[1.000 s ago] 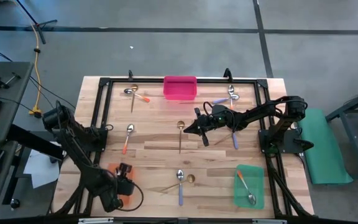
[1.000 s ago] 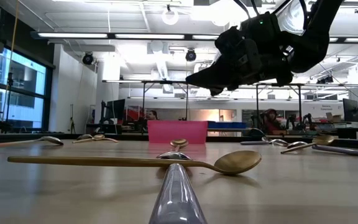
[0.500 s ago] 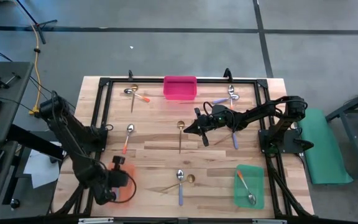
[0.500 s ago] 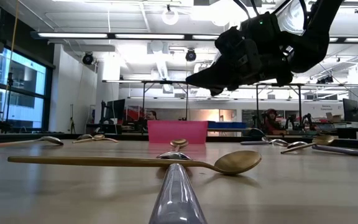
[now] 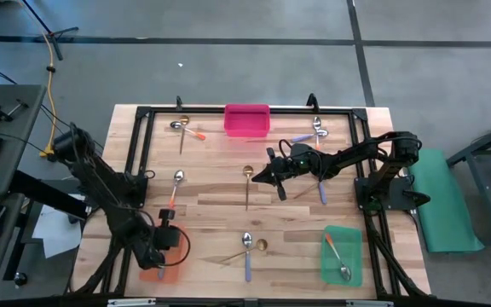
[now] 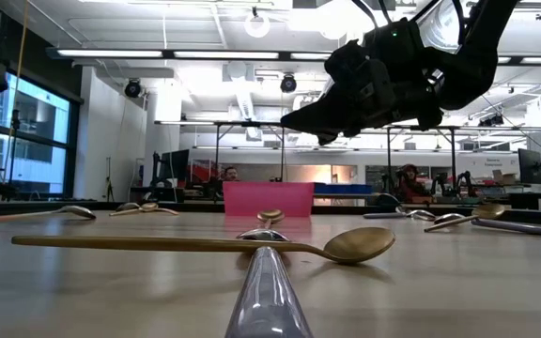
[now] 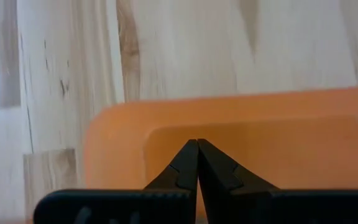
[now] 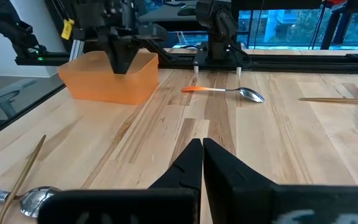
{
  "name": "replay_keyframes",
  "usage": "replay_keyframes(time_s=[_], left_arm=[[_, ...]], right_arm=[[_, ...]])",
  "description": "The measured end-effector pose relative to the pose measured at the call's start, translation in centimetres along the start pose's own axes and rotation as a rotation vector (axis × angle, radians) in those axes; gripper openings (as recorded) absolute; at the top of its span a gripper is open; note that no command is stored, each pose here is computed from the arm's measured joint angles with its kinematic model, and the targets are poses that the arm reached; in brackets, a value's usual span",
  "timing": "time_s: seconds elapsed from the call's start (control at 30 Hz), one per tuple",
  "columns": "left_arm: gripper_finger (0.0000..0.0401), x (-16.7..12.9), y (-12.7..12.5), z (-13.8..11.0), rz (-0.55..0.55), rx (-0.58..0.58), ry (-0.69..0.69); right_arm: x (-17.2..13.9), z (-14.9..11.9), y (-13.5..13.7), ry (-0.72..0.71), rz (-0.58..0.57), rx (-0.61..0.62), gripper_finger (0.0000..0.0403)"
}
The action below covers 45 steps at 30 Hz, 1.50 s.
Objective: Sort silverware by color (type)
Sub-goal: Put the gold spoon into the red bin
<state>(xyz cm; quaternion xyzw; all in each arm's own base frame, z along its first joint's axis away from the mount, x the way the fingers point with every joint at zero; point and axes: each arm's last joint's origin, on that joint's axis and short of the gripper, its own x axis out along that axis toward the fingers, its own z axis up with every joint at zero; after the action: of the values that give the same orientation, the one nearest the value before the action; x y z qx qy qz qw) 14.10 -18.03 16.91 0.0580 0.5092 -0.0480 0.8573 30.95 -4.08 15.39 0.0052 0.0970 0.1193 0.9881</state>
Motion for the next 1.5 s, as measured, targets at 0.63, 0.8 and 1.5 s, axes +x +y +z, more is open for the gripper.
replay_keyframes(time_s=[0.63, 0.8, 1.5], left_arm=[[0.0, -0.7, 8.6, 0.5, -0.151, -0.057, -0.489], [0.0, 0.4, 11.2, 0.1, -0.095, -0.075, -0.56], [0.0, 1.9, 20.1, -1.2, 0.084, -0.236, -0.729]], right_arm=[[-0.1, -0.2, -0.6, 0.024, -0.209, 0.021, 0.0], [-0.2, -0.5, -1.9, 0.105, -0.318, 0.068, 0.0], [0.9, 4.6, 0.7, 1.054, -0.347, 0.14, 0.0001]])
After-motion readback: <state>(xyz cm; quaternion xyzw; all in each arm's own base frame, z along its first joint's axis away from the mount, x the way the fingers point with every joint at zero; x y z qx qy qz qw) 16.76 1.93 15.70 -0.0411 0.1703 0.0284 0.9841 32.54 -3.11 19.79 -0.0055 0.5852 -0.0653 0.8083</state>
